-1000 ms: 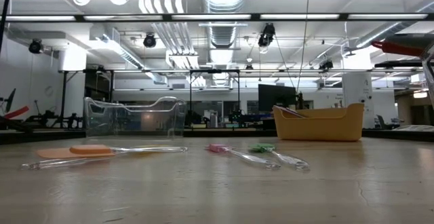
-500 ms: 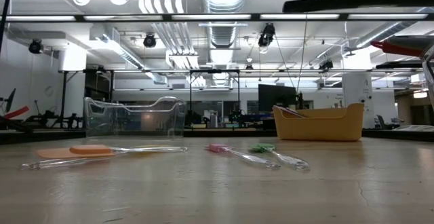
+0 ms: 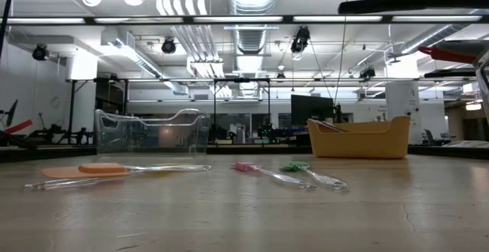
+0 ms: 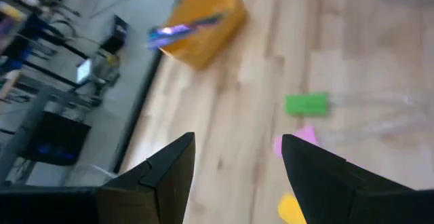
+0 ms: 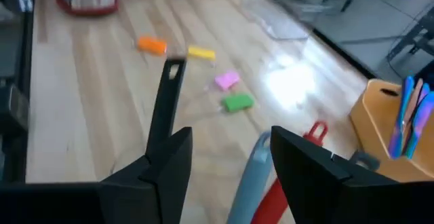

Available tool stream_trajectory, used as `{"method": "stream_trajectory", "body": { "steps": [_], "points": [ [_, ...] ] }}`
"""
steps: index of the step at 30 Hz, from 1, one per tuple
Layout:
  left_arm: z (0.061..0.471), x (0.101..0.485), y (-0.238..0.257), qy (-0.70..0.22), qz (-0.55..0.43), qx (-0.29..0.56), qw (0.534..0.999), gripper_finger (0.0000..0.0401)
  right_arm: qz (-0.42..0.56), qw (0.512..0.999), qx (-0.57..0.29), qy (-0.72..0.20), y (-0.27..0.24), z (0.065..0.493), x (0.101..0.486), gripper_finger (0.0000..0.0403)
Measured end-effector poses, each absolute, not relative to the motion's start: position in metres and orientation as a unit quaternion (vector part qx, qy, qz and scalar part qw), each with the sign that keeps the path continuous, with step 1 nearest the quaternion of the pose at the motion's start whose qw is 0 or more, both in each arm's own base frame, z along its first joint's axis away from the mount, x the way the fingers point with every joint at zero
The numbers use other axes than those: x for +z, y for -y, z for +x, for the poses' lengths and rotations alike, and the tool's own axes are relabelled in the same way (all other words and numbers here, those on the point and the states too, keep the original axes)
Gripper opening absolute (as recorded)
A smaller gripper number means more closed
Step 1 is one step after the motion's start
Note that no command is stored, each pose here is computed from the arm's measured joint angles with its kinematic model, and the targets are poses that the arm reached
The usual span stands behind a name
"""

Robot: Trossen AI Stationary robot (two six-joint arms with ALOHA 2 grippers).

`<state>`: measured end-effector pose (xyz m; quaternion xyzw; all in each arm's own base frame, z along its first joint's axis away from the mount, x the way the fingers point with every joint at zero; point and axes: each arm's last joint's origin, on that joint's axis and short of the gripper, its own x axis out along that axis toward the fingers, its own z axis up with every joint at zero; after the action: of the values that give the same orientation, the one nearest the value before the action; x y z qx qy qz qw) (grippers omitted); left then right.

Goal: Pick & Place Kitchen Items
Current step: Put the orange spatula into the top transparent bin

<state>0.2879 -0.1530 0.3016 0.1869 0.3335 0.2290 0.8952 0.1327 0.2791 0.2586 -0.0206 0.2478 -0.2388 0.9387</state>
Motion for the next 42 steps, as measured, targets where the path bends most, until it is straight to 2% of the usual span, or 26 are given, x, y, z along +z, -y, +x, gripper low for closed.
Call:
{"method": "stream_trajectory", "body": {
  "steps": [2,9,15,19,23,27,32,38,40,42],
  "points": [
    [0.286,0.292,0.152,-0.345,0.191,0.226,0.891,0.0227,-0.011,0.936,-0.252,-0.244,-0.271,0.142,0.264,0.0192],
    [0.283,0.259,0.141,-0.335,0.117,0.287,0.890,0.0227,0.001,0.919,-0.309,-0.246,-0.236,0.175,0.279,0.0195],
    [0.278,0.252,0.135,-0.320,0.095,0.314,0.889,0.0227,-0.004,0.903,-0.351,-0.250,-0.200,0.197,0.294,0.0178],
    [0.278,0.249,0.133,-0.323,0.104,0.315,0.887,0.0227,-0.025,0.889,-0.372,-0.264,-0.178,0.210,0.300,0.0126],
    [0.280,0.243,0.125,-0.335,0.118,0.317,0.879,0.0227,-0.035,0.882,-0.381,-0.274,-0.154,0.225,0.301,0.0036],
    [0.281,0.233,0.113,-0.357,0.120,0.324,0.868,0.0227,-0.036,0.882,-0.371,-0.287,-0.129,0.232,0.299,0.0012],
    [0.284,0.229,0.105,-0.362,0.127,0.329,0.863,0.0227,0.002,0.915,-0.298,-0.272,-0.098,0.235,0.302,0.0008],
    [0.298,0.230,0.106,-0.348,0.129,0.278,0.886,0.0227,0.025,0.984,-0.040,-0.169,-0.064,0.236,0.300,0.0008],
    [0.304,0.231,0.105,-0.350,0.125,0.243,0.896,0.0227,0.020,0.990,-0.021,-0.139,-0.050,0.227,0.298,0.0008],
    [0.307,0.232,0.103,-0.342,0.126,0.233,0.902,0.0227,0.018,0.990,-0.051,-0.127,-0.036,0.215,0.296,0.0008]
  ]
}}
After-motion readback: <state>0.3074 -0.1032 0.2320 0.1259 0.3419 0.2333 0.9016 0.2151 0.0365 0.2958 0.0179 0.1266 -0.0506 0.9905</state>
